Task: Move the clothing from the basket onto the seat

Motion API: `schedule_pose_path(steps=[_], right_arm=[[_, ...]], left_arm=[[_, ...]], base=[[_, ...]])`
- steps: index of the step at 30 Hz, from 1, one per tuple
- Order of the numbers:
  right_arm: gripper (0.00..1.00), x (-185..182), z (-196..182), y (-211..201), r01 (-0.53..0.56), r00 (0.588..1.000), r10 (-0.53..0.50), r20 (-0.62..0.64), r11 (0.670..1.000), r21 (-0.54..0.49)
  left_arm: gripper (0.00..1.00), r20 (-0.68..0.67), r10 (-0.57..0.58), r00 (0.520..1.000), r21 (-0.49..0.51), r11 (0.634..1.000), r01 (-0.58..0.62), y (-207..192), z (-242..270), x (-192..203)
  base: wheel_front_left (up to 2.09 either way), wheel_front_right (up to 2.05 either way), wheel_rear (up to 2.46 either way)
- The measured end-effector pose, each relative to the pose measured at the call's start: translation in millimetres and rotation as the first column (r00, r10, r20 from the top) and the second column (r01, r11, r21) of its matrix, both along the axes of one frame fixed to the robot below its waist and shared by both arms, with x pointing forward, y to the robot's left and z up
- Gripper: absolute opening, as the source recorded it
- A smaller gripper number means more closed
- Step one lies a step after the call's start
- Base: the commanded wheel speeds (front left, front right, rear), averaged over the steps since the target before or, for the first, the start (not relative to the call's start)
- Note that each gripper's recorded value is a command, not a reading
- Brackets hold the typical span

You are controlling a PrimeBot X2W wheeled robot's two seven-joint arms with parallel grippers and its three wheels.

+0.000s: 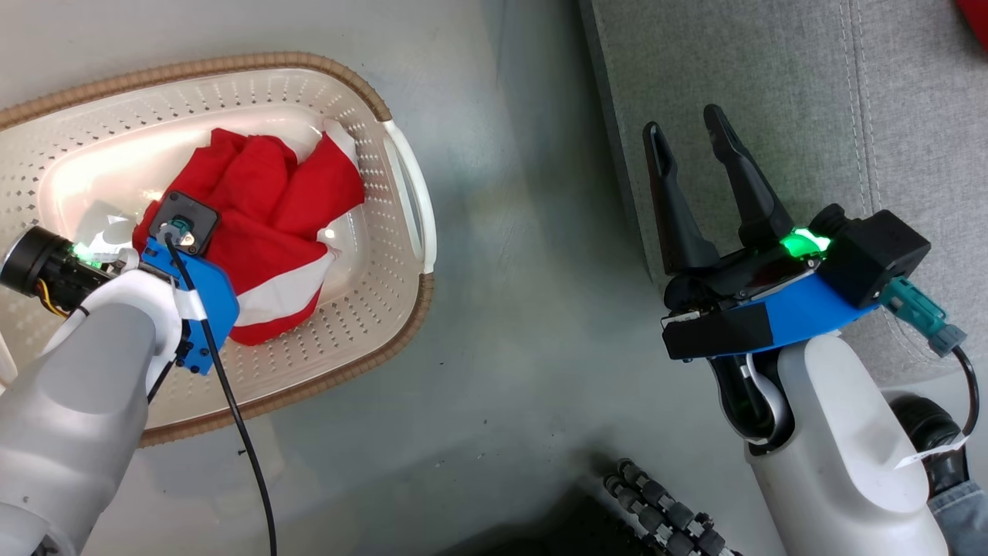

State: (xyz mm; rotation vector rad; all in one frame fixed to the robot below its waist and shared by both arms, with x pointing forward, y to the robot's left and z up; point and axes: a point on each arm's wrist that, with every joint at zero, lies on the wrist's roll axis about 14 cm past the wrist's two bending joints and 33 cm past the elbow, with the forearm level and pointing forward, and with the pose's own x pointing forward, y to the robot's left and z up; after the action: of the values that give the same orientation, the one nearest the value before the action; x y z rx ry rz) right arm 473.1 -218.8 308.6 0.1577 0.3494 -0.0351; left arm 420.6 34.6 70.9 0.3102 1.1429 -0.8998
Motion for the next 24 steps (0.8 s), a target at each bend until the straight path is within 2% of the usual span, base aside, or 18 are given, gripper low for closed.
schedule_pose_path(steps=[12,19,24], right_arm=[[1.00,4.6,13.2,4.2,-0.013,0.999,0.013,0.033,1.000,-0.003],[1.00,6.8,36.4,10.8,-0.032,0.996,0.033,0.081,0.999,-0.011],[1.00,1.0,58.3,17.7,-0.045,0.992,0.047,0.116,0.999,-0.014]], left_arm=[[0.00,0.038,0.051,0.998,-0.080,0.996,-0.047,-14.2,24.1,5.5],[0.00,0.080,0.113,0.990,-0.149,0.984,-0.100,-23.7,62.3,5.5],[0.00,0.107,0.185,0.977,-0.219,0.963,-0.158,-33.6,101.8,1.3]], base=[[0.00,0.00,0.00],[0.00,0.00,0.00],[0.00,0.00,0.00]])
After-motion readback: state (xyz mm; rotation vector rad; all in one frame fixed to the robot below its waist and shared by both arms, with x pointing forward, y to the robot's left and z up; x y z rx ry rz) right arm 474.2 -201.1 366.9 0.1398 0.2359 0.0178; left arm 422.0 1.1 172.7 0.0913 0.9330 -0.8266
